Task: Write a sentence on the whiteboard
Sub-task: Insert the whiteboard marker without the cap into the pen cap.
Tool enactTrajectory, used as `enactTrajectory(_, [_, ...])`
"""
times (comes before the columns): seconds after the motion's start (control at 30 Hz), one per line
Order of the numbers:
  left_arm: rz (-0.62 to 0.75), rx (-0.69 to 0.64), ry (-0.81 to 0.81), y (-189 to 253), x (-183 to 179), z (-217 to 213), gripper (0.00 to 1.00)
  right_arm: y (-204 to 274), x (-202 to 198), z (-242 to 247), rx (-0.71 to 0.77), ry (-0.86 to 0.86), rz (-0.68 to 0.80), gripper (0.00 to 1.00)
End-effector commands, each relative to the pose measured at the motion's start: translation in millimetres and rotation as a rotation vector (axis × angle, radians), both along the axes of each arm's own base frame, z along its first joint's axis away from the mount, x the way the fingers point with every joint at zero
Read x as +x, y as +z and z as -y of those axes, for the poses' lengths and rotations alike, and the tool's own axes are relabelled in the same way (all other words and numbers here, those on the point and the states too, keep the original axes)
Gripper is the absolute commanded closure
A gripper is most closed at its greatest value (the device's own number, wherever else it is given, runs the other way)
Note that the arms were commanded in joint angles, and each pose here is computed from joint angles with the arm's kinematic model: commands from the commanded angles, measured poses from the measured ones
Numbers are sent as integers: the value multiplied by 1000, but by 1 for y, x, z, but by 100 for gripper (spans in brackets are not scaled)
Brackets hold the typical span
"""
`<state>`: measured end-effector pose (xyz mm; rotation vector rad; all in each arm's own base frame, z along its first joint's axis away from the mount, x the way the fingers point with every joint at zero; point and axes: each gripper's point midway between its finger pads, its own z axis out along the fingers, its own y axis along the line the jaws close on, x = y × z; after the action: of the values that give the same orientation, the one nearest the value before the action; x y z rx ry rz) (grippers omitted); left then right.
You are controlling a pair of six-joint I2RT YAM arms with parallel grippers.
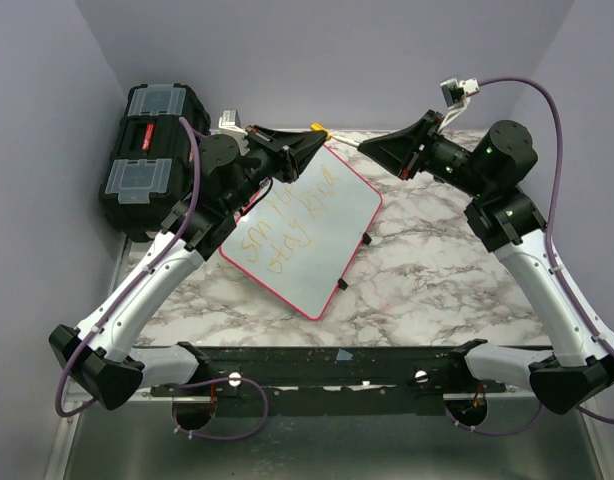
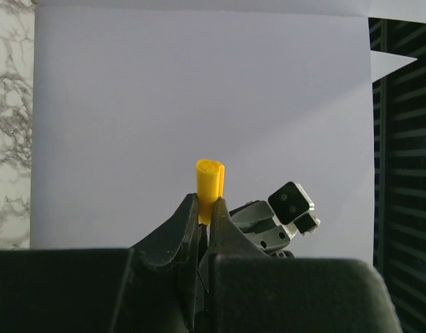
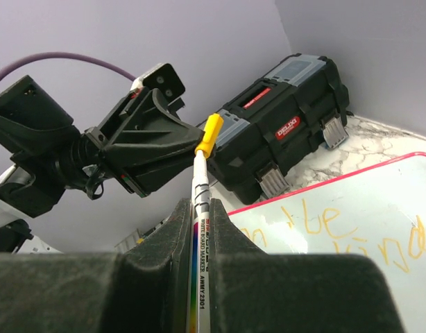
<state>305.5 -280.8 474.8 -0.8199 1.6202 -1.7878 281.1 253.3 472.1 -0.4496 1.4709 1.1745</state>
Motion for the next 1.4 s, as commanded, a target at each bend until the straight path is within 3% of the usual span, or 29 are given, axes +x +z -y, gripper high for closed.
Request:
enactTrajectory(0.0, [-63, -29, -11, 3, -2, -1, 100, 16, -9, -3, 4, 37, 64, 99])
enactTrajectory(1.37, [-76, -47, -13, 11, -5, 11, 100, 6, 7, 3, -22, -48, 37, 99])
